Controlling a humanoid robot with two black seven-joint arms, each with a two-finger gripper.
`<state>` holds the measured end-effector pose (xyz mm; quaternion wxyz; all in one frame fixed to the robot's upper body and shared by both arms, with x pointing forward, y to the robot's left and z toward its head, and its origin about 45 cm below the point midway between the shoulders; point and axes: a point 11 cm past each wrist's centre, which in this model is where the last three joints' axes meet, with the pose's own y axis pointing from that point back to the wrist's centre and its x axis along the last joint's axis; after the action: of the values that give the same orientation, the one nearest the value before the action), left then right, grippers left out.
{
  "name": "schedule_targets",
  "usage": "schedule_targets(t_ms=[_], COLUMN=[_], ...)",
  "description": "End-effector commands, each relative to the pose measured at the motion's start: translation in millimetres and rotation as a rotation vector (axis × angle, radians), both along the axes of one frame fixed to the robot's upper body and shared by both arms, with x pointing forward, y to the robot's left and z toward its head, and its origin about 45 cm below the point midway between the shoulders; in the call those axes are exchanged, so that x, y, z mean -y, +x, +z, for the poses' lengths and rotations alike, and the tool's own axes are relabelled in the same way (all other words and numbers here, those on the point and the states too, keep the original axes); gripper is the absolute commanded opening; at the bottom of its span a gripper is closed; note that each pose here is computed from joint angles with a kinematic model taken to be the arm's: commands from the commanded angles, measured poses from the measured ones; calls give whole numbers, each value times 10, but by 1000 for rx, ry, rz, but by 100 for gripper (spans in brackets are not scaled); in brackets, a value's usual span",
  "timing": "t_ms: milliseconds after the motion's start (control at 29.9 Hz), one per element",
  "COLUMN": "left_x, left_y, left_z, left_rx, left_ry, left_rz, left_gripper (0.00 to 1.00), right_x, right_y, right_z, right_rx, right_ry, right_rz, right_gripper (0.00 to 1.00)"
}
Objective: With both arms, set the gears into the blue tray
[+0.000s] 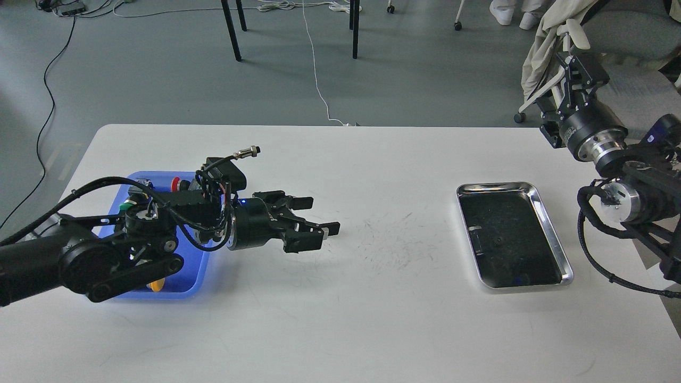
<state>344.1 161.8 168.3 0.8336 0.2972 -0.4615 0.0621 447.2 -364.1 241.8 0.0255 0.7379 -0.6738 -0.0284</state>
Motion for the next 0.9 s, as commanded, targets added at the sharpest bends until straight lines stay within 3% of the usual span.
schedule_targets(t_ms=[0, 535, 869], left_x=[8, 24, 113], left_y=[53, 148, 164], left_z=[-112, -449, -656], left_rx=[16, 184, 199], left_ry=[39, 99, 112], left_rz=[-3, -25, -17], left_gripper=[89, 76, 68], right_x=[22, 2, 17], right_y=[-18, -11, -8], right_z=[-56, -47, -41], right_rx=[-23, -18, -19], right_ry=[20, 16, 9], right_rz=[-14, -13, -12], right_gripper=[98, 98, 98])
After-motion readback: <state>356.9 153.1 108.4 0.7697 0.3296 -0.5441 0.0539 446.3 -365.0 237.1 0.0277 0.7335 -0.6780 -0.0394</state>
